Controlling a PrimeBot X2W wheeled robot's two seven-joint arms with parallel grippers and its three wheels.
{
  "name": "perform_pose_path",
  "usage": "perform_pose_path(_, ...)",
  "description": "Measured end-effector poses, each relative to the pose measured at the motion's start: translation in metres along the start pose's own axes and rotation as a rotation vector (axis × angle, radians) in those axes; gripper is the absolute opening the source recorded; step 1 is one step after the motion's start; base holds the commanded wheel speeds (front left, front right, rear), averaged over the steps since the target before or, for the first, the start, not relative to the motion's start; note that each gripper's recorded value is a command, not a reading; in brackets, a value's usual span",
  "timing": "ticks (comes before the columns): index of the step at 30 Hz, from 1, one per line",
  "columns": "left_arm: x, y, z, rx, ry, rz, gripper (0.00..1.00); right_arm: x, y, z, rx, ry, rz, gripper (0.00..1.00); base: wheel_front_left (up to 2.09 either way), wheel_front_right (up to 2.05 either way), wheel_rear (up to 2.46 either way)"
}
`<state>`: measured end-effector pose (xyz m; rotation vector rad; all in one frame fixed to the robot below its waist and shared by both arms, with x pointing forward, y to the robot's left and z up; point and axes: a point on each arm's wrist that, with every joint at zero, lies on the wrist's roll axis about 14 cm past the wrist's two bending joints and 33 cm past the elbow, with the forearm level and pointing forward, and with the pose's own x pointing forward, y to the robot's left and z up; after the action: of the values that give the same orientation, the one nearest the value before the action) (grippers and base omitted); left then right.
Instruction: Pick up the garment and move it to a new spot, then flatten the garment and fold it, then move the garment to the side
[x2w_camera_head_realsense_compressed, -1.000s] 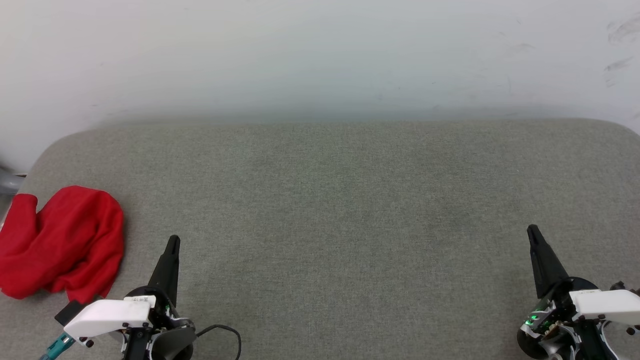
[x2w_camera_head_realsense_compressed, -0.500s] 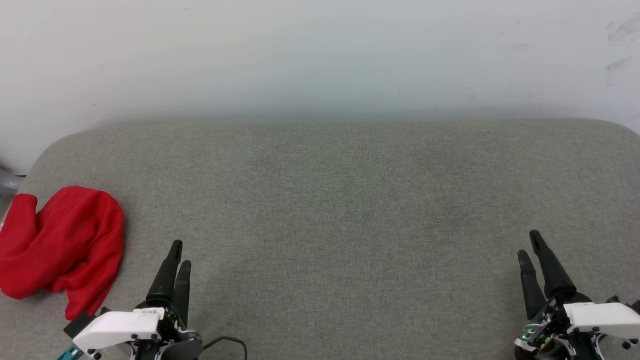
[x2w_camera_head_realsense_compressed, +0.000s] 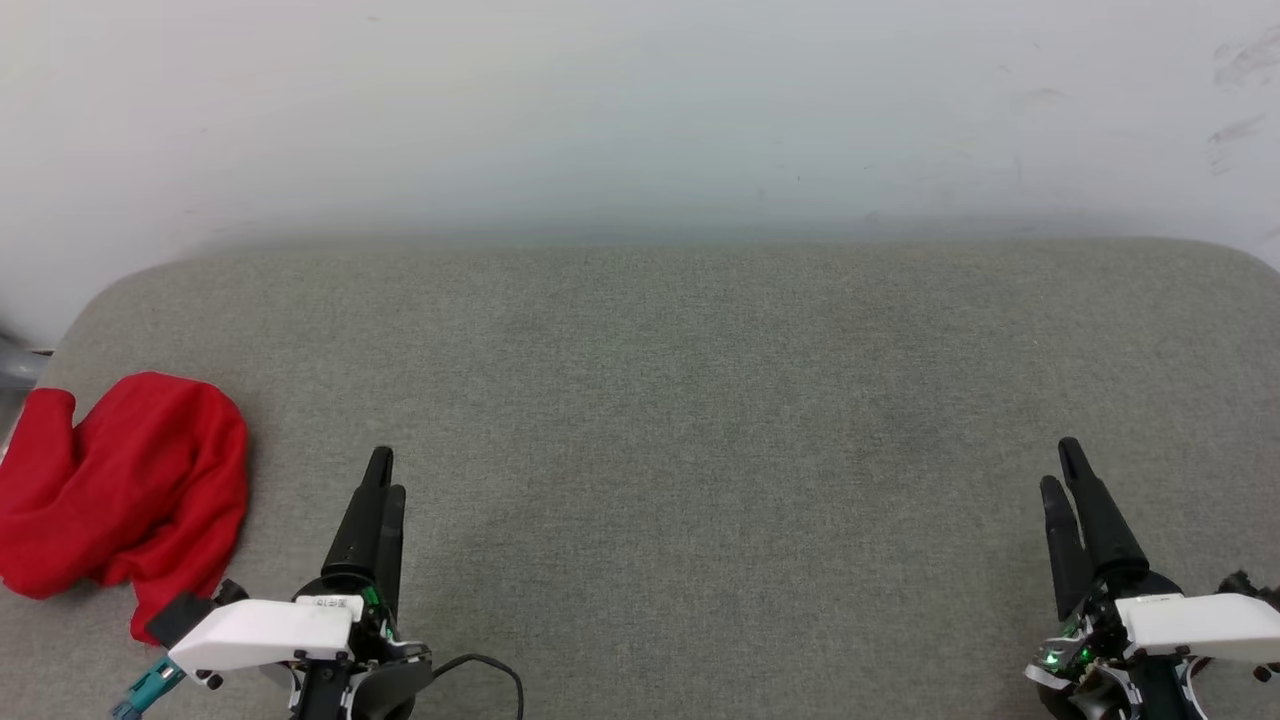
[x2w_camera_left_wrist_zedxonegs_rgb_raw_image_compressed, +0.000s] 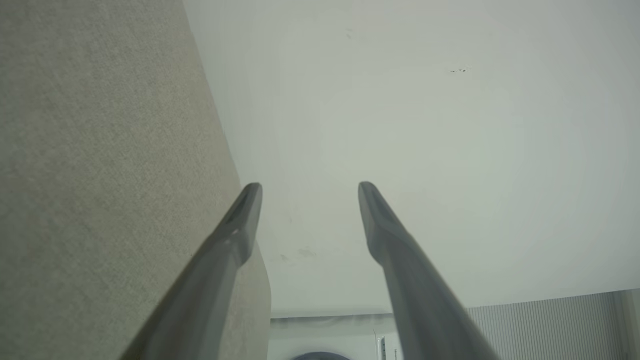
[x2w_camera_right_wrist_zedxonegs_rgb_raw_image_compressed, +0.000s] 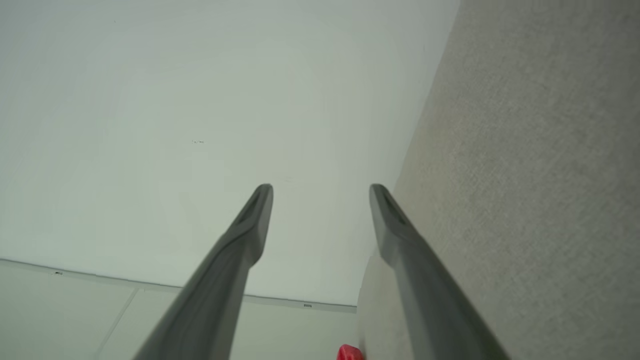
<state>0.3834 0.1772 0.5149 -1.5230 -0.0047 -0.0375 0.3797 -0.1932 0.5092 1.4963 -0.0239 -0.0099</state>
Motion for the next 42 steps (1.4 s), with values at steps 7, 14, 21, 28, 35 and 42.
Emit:
perform_pose_path(7,0.001,-0.014,-0.001,0.092,-0.011,-0.042,1.00,0.000,0.008,0.002,-0.192,-0.002,0.024,1.00,0.00,0.00,0.00)
perform_pose_path(14,0.000,-0.016,0.005,0.311,-0.031,-0.048,1.00,0.000,0.017,0.002,-0.471,0.000,0.053,1.00,0.00,0.00,0.00)
perform_pose_path(21,0.001,-0.024,-0.001,0.521,-0.025,-0.078,1.00,0.000,0.028,-0.003,-0.668,0.012,0.089,1.00,0.00,0.00,0.00)
perform_pose_path(28,0.001,-0.028,-0.007,0.728,-0.009,-0.104,1.00,-0.001,0.036,-0.007,-0.835,0.022,0.114,1.00,0.00,0.00,0.00)
perform_pose_path(35,0.000,-0.030,-0.008,0.915,-0.002,-0.121,1.00,-0.003,0.037,-0.008,-0.969,0.034,0.118,1.00,0.00,0.00,0.00)
perform_pose_path(42,-0.001,-0.033,-0.008,1.044,-0.002,-0.138,1.00,-0.004,0.042,-0.003,-1.098,0.019,0.121,1.00,0.00,0.00,0.00)
